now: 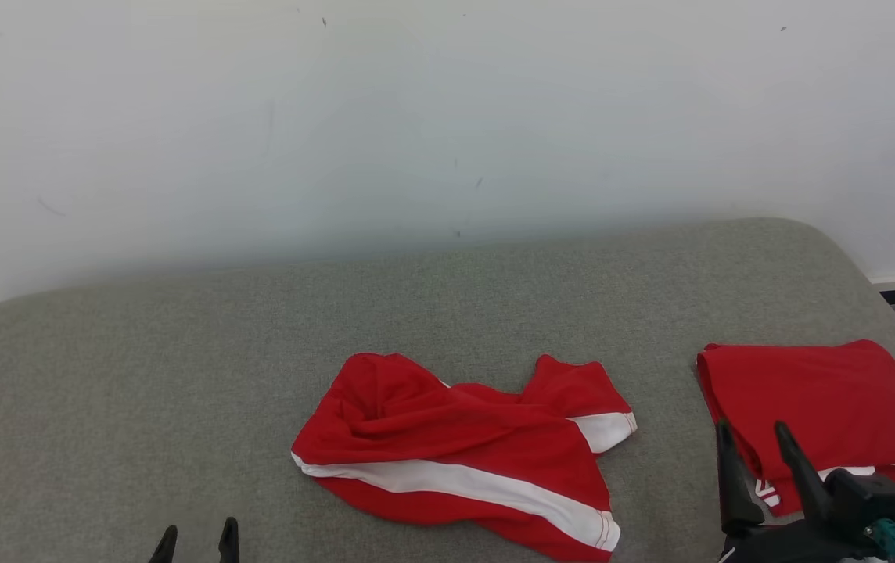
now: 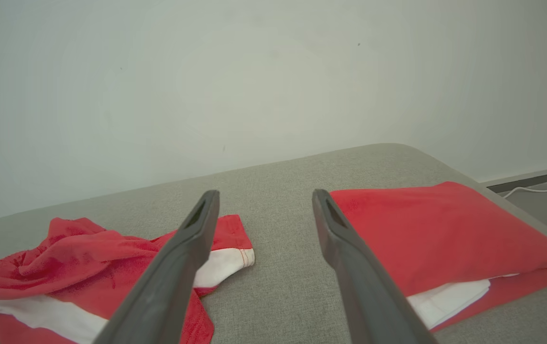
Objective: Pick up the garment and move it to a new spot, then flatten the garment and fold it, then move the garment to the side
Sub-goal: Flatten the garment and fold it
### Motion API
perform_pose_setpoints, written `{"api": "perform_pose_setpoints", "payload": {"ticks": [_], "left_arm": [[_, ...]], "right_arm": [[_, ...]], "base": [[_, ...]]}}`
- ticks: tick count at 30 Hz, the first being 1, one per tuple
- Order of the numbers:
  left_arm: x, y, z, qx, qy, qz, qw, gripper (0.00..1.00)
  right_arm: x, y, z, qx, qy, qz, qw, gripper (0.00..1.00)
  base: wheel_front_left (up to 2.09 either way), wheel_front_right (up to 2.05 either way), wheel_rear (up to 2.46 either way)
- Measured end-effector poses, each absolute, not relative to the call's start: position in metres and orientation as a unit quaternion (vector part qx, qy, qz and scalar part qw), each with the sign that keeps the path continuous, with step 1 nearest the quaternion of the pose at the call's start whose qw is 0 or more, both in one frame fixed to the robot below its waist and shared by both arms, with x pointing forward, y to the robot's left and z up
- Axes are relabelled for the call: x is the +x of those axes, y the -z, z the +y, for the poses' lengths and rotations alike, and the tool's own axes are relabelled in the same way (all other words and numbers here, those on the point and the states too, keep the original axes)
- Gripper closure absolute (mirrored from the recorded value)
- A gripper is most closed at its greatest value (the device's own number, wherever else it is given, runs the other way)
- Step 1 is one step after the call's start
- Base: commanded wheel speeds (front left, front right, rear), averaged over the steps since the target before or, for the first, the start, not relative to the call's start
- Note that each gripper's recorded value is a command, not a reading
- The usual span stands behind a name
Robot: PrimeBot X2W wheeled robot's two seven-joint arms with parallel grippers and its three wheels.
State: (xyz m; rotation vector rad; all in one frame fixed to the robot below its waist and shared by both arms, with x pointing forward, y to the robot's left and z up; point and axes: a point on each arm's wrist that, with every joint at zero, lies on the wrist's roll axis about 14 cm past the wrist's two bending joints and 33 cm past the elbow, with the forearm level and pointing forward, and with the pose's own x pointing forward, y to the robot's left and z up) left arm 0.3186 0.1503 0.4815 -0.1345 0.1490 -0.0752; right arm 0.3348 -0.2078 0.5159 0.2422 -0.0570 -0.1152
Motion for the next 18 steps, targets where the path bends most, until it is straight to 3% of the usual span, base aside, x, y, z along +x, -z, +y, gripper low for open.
{"api": "perform_pose_setpoints", "payload": {"ticks": [9, 18], "left_arm": [[0.353, -0.494, 0.129, 0.005, 0.124, 0.093, 0.988, 0.0], [0.364, -0.446, 0.118, 0.09, 0.197, 0.221, 0.951, 0.0]], "right_arm": [[0.336, -0.483, -0.165, 0.109, -0.005, 0.071, 0.991, 0.0], [0.323, -0.448, -0.117, 0.091, -0.069, 0.185, 0.976, 0.0]], "base": [[0.0, 0.0, 0.0], [0.0, 0.0, 0.0]]}}
